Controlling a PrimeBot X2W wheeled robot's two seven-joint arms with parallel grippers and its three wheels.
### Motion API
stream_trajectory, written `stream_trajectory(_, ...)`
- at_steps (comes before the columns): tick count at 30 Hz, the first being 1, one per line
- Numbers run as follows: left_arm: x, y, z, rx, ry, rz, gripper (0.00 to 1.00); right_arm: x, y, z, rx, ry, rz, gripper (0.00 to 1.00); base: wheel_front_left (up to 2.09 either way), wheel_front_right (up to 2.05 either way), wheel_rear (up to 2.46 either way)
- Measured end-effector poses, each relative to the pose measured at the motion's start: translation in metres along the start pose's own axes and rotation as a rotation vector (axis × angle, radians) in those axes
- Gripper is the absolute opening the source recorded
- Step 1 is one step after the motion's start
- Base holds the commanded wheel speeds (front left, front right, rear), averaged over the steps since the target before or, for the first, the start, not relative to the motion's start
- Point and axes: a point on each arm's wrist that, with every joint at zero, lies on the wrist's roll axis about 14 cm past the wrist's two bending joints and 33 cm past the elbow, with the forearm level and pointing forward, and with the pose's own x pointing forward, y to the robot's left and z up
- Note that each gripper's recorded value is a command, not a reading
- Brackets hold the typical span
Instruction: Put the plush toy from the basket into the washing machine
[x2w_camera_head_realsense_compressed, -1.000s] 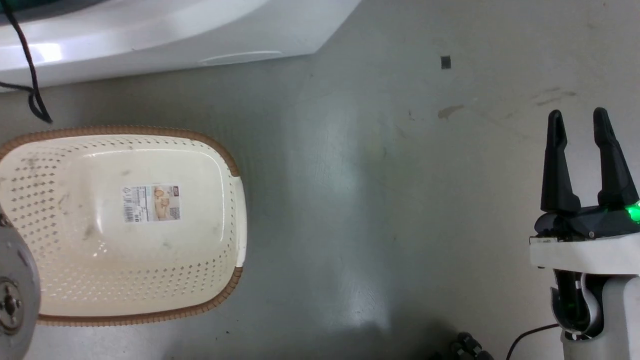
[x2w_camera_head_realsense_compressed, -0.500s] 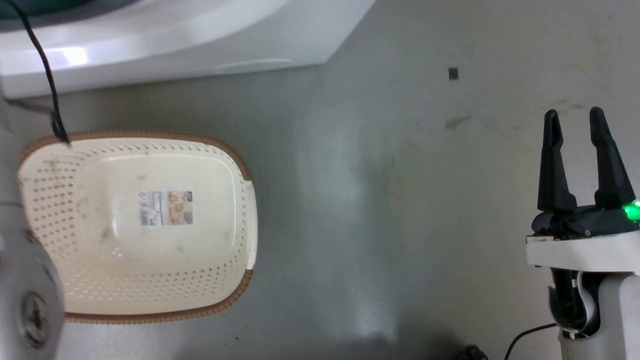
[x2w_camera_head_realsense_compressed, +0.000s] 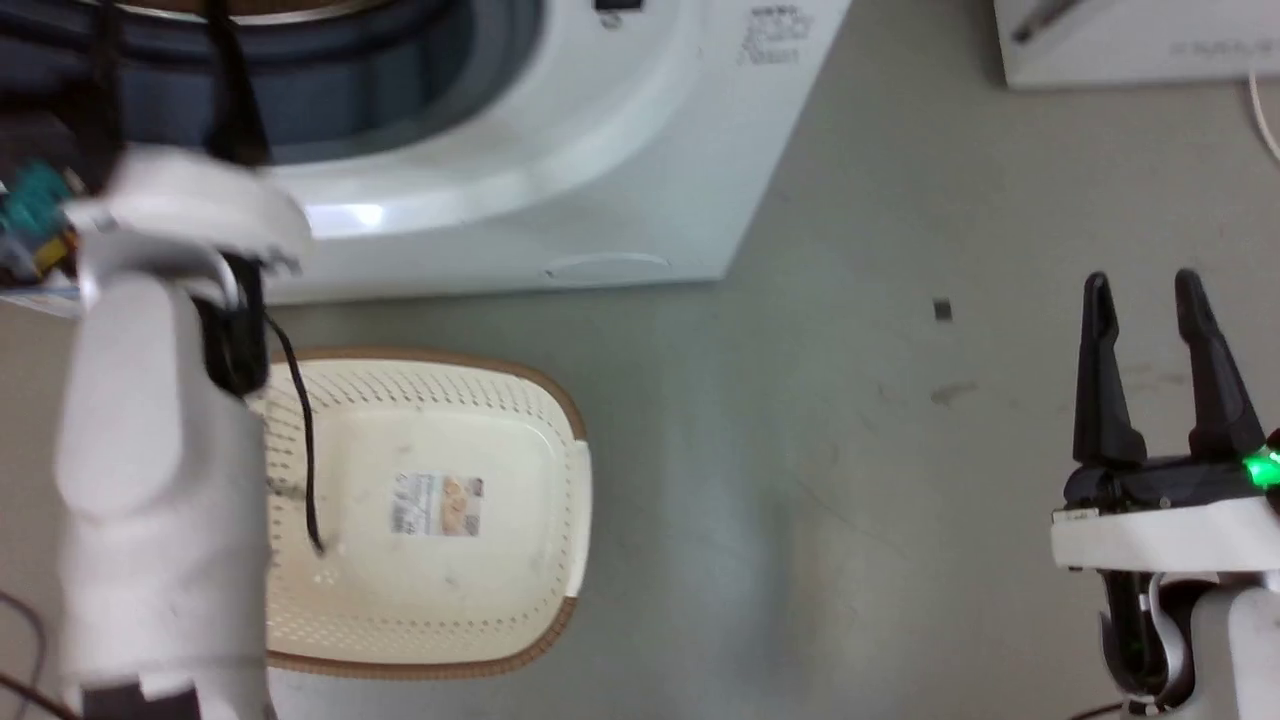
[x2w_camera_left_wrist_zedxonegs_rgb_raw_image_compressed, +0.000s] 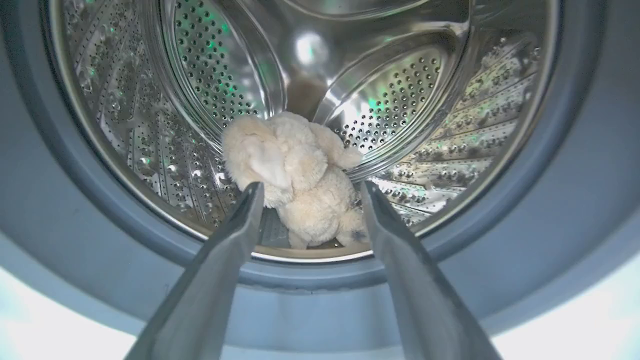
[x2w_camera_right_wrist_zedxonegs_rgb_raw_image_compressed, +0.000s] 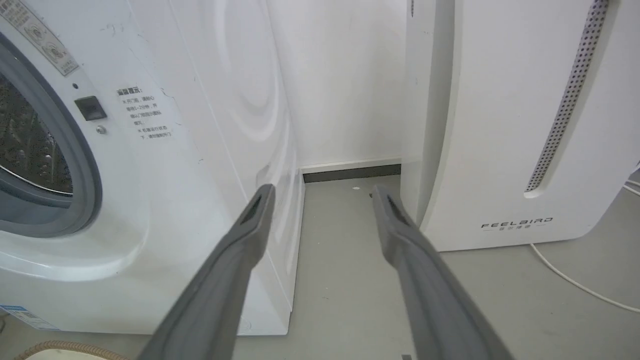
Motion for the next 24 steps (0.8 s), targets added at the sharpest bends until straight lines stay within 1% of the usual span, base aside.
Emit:
stream_trajectory(1,-0.01,0.001,0.003,0.016,-0.002,-0.003,1.0,-0.002,0.002,0.003,0.003,-0.006,0.005,1.0,0.0,0.0,0.0)
stream_trajectory(6,-0.054,0.008,0.03,0.021,-0.044,0.019,1.0,-0.012,0.015,0.02,0.009,-0.036,0.036,1.0,0.0,0.0,0.0)
stream_trajectory(11,-0.105,0.018,0.046,0.052,-0.061,0.036,1.0,-0.027,0.03,0.039,0.025,-0.068,0.077,1.0,0.0,0.0,0.0)
stream_trajectory(15,-0.145,0.021,0.052,0.053,-0.06,0.039,1.0,-0.041,0.036,0.052,0.03,-0.092,0.093,1.0,0.0,0.0,0.0)
stream_trajectory(17,-0.163,0.02,0.052,0.075,-0.051,0.029,1.0,-0.049,0.037,0.056,0.031,-0.099,0.097,1.0,0.0,0.0,0.0)
stream_trajectory(24,-0.229,0.021,0.042,0.076,-0.005,0.034,1.0,-0.084,0.041,0.064,0.031,-0.105,0.113,1.0,0.0,0.0,0.0)
